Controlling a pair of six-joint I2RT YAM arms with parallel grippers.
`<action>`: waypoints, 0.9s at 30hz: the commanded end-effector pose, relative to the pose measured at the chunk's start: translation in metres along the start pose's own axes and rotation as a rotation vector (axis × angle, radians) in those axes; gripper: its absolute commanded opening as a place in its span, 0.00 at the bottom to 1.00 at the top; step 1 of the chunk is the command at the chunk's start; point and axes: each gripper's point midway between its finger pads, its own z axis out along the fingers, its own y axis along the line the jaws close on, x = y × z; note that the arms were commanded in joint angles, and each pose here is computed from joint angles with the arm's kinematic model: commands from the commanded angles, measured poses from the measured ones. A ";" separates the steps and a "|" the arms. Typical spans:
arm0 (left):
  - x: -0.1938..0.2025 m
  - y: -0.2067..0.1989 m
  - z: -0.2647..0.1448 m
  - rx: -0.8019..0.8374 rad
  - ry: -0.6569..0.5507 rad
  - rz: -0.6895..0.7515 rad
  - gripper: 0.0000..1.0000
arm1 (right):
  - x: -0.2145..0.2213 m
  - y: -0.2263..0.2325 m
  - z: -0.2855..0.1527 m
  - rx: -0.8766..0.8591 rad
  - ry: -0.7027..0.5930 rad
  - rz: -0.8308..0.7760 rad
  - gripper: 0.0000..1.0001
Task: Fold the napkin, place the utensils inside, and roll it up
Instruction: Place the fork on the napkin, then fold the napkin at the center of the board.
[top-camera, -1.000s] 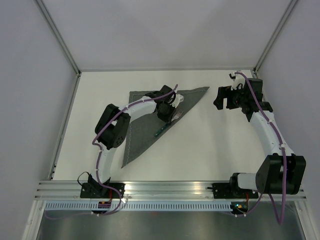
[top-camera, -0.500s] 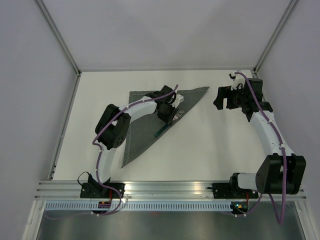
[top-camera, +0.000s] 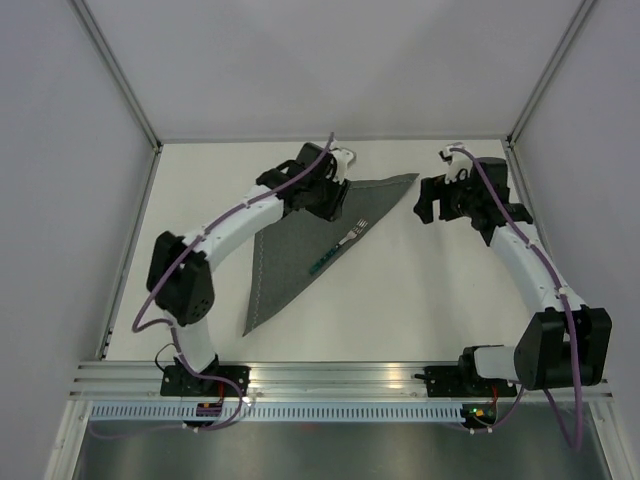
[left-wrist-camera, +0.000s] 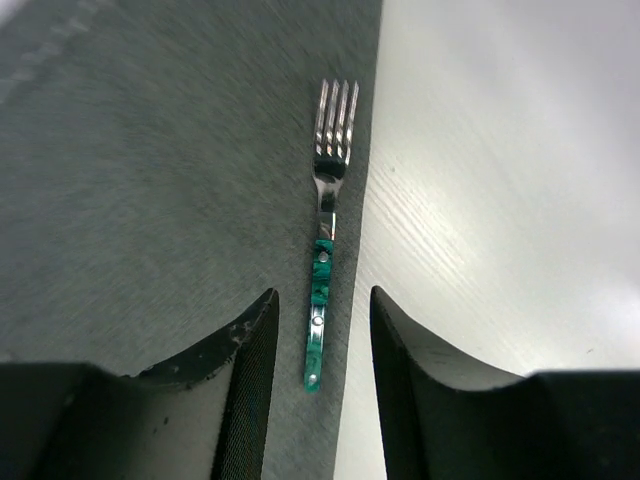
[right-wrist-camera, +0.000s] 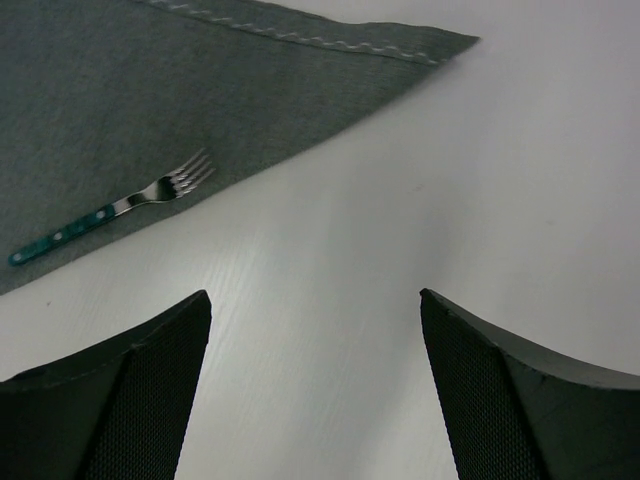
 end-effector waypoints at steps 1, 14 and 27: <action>-0.062 0.023 -0.117 -0.152 -0.297 -0.160 0.47 | -0.011 0.055 0.009 -0.084 -0.041 -0.126 0.90; -0.028 0.037 -0.364 -0.276 -0.820 -0.453 0.53 | 0.082 0.321 0.030 -0.392 -0.029 -0.683 0.77; 0.008 0.038 -0.398 -0.336 -0.829 -0.471 0.53 | 0.180 0.478 0.010 -0.593 -0.118 -0.960 0.73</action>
